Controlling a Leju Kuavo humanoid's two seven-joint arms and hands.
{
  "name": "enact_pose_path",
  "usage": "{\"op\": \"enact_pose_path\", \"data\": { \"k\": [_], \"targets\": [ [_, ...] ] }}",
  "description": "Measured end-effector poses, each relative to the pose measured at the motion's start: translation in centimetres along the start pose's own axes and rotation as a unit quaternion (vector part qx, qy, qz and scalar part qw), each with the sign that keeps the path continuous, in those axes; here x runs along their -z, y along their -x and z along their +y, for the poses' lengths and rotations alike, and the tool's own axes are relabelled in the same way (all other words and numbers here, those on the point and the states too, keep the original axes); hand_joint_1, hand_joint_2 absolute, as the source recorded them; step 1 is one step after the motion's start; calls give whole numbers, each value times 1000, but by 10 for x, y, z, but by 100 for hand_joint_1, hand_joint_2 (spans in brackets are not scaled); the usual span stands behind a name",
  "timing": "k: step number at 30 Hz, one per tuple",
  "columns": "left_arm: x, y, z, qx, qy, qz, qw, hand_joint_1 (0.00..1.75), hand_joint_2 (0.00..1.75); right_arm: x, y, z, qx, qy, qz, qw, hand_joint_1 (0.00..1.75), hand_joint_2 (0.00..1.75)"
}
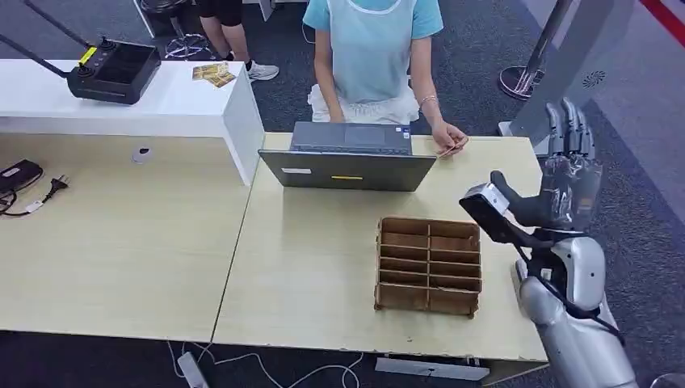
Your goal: Pass the card to the sensor for recognition and then transmit it.
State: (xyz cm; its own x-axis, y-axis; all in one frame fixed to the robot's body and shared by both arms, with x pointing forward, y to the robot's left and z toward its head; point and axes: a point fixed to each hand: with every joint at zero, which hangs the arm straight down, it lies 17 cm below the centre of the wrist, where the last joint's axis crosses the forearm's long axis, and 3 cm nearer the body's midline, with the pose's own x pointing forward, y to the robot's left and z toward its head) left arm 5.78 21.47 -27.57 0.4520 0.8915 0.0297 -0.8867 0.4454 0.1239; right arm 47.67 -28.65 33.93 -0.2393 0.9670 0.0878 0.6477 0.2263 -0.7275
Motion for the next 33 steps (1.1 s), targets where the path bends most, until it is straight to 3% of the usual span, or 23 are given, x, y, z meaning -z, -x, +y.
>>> {"op": "enact_pose_path", "data": {
  "k": [17,22,33],
  "targets": [
    [-1,-3,-6,45,8,-14,999,0,175,53,83,18,-98,-44,47,993,0,175],
    [-2,-5,-9,52,14,-13,998,0,175,66,98,40,-87,-94,58,990,0,175],
    [-2,-6,-11,62,16,-15,998,0,175,76,110,59,-93,-133,67,984,0,175]
  ]
}}
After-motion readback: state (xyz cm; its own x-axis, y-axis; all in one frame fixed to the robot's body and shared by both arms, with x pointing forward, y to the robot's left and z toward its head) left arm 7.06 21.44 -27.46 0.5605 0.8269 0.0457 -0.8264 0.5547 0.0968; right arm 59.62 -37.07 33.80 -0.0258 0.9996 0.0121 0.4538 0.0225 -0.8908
